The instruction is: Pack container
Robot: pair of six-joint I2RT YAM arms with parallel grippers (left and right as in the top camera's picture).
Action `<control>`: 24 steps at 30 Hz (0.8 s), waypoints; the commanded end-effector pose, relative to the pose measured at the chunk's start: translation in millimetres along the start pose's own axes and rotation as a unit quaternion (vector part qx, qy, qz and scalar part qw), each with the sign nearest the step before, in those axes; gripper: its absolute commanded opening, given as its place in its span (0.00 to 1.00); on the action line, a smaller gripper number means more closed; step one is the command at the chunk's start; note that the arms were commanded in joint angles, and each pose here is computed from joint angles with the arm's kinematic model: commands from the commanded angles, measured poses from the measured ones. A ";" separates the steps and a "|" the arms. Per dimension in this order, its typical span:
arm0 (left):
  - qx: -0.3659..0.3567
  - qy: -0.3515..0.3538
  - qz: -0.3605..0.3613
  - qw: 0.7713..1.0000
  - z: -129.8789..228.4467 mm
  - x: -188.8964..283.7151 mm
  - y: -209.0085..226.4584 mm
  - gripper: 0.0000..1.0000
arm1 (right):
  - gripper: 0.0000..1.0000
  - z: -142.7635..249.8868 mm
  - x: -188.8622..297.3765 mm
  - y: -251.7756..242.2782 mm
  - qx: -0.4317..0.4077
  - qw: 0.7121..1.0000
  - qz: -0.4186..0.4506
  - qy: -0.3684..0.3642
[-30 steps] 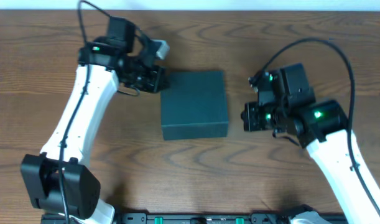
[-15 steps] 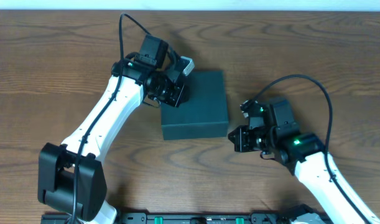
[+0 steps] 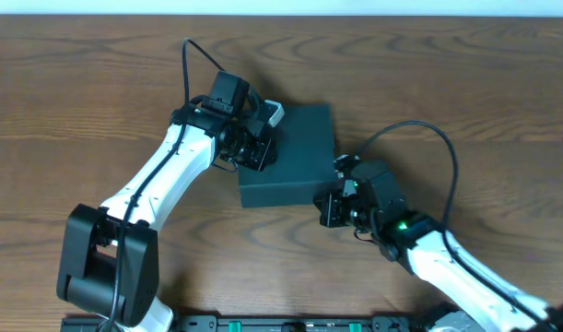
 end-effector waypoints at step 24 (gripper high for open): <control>0.026 0.032 0.000 0.999 1.1 -8.9 5.9 0.06 | 0.02 -1.6 -16.3 12.4 0.003 1.000 -0.014 -0.009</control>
Point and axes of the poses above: each gripper's point midway between its finger pads, its own x axis back along the fingers, its own y axis along the line the jaws close on, z = x × y, the point moved 4 cm from there along x, back along the fingers, and after that the axes turned 12 degrees about x, right-handed, at the moved point
